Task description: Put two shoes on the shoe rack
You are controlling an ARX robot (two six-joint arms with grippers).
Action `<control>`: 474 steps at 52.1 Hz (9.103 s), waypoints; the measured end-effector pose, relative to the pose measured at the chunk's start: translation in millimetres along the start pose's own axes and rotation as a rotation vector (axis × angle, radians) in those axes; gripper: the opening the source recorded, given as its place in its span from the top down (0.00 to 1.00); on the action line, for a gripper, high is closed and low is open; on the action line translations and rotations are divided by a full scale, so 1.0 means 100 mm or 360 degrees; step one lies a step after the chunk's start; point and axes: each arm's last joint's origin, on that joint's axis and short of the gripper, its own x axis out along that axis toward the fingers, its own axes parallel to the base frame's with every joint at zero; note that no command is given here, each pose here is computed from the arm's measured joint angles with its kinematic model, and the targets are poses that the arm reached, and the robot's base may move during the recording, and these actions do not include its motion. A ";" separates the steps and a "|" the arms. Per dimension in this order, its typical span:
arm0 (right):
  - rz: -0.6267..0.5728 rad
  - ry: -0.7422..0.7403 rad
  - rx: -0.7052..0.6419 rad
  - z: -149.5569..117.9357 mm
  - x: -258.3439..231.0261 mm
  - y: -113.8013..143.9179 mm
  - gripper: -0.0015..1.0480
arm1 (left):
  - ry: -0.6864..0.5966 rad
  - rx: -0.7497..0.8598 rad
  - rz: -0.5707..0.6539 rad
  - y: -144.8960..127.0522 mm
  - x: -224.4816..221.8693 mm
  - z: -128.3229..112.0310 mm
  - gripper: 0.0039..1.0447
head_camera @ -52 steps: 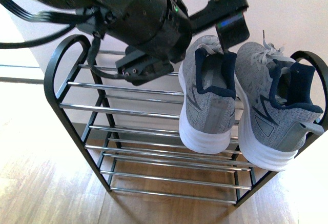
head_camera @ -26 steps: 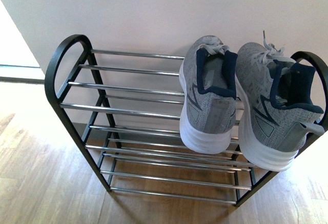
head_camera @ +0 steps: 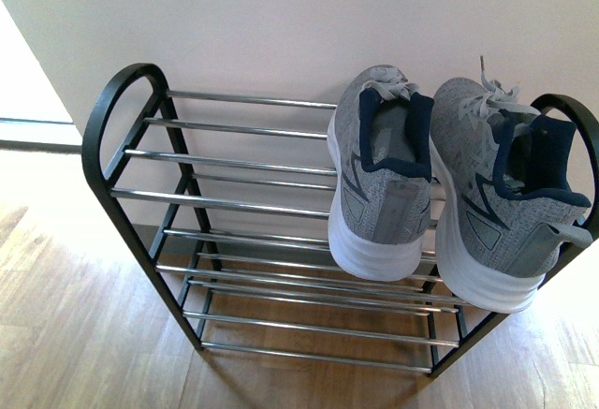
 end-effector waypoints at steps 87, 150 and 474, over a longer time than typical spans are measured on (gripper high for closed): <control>0.0001 -0.0001 0.0000 0.00 0.00 0.00 0.09 | -0.0715 0.0337 -0.0445 0.66 0.20 -1.03 0.98; 0.0010 -0.0001 0.0000 0.00 0.00 0.00 0.09 | -0.0708 0.0342 -0.0437 0.66 0.22 -1.06 0.09; 0.0008 -0.0001 0.0007 0.00 0.00 0.00 0.09 | -0.0710 0.0345 -0.0441 0.66 0.22 -1.06 0.09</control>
